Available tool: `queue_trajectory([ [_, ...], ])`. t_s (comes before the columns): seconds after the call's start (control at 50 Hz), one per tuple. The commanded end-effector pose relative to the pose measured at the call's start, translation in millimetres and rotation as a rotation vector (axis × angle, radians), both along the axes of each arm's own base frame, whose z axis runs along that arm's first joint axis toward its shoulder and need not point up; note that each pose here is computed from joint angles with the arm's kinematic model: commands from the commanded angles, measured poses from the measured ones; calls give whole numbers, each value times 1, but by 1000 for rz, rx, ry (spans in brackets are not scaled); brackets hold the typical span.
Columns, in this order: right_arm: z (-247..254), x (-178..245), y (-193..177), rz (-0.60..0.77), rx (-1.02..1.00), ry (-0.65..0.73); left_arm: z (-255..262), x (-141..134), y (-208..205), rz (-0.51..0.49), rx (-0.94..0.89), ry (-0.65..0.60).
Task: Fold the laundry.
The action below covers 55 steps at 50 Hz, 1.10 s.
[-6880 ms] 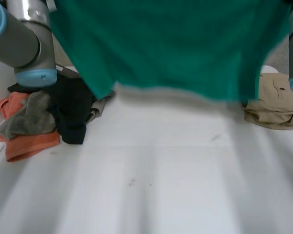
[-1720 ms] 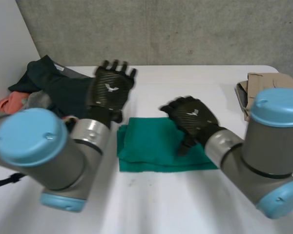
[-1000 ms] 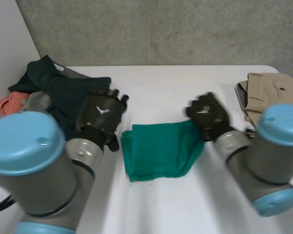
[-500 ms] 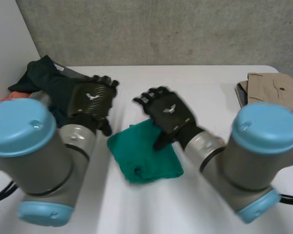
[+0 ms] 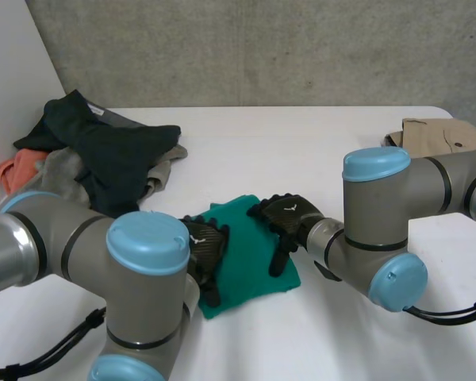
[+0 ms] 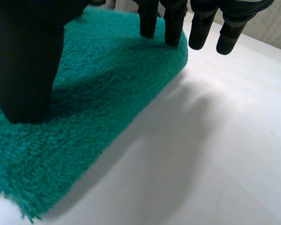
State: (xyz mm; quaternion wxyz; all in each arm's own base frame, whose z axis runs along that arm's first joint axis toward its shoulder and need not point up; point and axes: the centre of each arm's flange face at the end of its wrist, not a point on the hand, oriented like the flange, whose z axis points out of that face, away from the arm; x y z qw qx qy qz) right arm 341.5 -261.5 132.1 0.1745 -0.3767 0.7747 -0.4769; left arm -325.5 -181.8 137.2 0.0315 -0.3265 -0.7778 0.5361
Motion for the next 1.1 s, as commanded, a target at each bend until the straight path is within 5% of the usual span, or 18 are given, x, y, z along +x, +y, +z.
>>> queue_trajectory([
  [0.02, 10, -3, -1, -13, -106, 79, 10, 8, -17, 58, -48, -27],
  [0.3, 70, -17, 26, -10, -390, -64, 100, -4, -19, -95, -268, 119],
  [0.58, -5, -27, 79, 141, -312, 24, 118, -5, -32, -306, -251, 231],
  [1.1, -31, 7, 46, 171, -408, -3, 105, -7, -32, -317, -209, 226],
])
